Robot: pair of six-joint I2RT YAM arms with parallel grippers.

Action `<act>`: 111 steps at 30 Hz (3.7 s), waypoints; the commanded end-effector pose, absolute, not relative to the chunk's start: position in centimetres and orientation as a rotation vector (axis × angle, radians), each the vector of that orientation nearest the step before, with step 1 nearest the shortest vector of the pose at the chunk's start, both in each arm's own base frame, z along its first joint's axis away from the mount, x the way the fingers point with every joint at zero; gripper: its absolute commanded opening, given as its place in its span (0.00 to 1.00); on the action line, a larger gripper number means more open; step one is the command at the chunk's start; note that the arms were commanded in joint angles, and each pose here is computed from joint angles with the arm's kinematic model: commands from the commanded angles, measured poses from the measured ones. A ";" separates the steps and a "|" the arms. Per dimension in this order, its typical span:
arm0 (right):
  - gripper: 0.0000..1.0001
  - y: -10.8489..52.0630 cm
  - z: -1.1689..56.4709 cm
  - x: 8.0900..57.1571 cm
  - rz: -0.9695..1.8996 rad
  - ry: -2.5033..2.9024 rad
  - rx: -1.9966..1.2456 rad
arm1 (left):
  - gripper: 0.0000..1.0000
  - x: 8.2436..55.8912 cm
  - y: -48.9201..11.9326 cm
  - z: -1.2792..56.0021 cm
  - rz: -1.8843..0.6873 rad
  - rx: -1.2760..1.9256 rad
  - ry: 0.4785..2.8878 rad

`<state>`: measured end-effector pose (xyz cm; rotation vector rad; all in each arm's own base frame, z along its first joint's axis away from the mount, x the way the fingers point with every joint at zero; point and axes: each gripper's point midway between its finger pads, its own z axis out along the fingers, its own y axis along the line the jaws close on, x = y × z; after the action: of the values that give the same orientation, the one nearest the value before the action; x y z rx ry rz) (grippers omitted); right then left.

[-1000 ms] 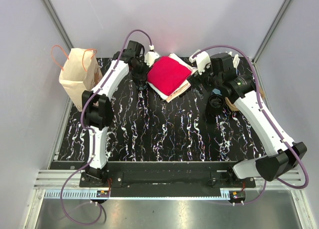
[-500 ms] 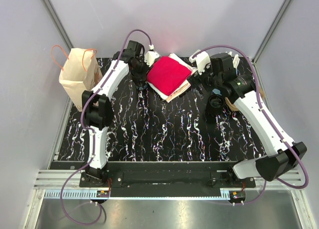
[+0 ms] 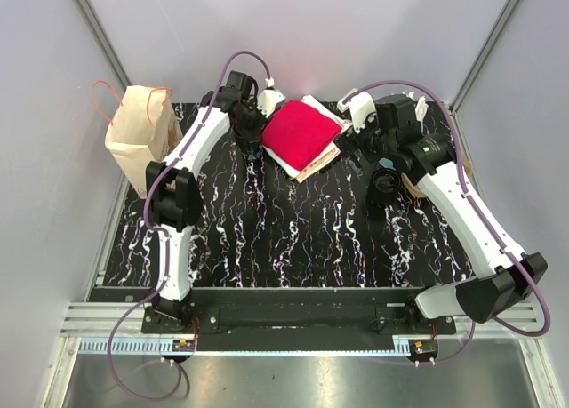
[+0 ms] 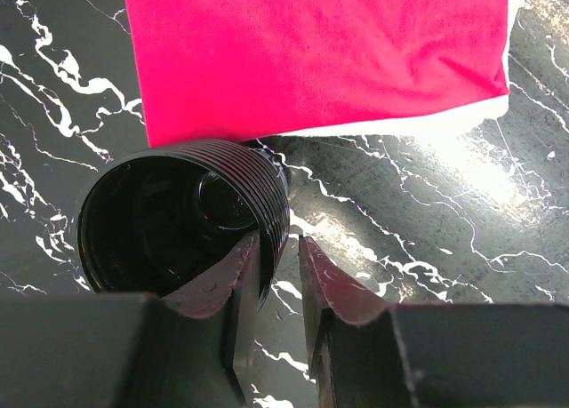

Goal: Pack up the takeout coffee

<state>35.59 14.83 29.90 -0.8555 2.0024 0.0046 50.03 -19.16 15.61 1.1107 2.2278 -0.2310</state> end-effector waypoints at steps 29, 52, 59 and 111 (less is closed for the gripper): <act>1.00 14.8 32.1 35.9 0.017 1.942 -0.802 | 0.14 51.4 -18.6 22.5 -0.176 1.025 2.072; 1.00 14.6 32.1 35.9 0.011 1.942 -0.798 | 0.00 51.1 -18.6 23.5 -0.186 0.990 2.058; 1.00 14.7 32.0 35.8 0.013 1.945 -0.800 | 0.00 51.3 -18.4 25.5 -0.160 0.925 2.005; 1.00 17.6 36.2 40.8 0.145 1.895 -0.527 | 0.00 48.8 -19.3 32.1 0.094 0.939 1.740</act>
<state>39.76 17.62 32.95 -0.6305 1.9760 0.1227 49.16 -19.60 26.78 0.9801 1.8781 0.0335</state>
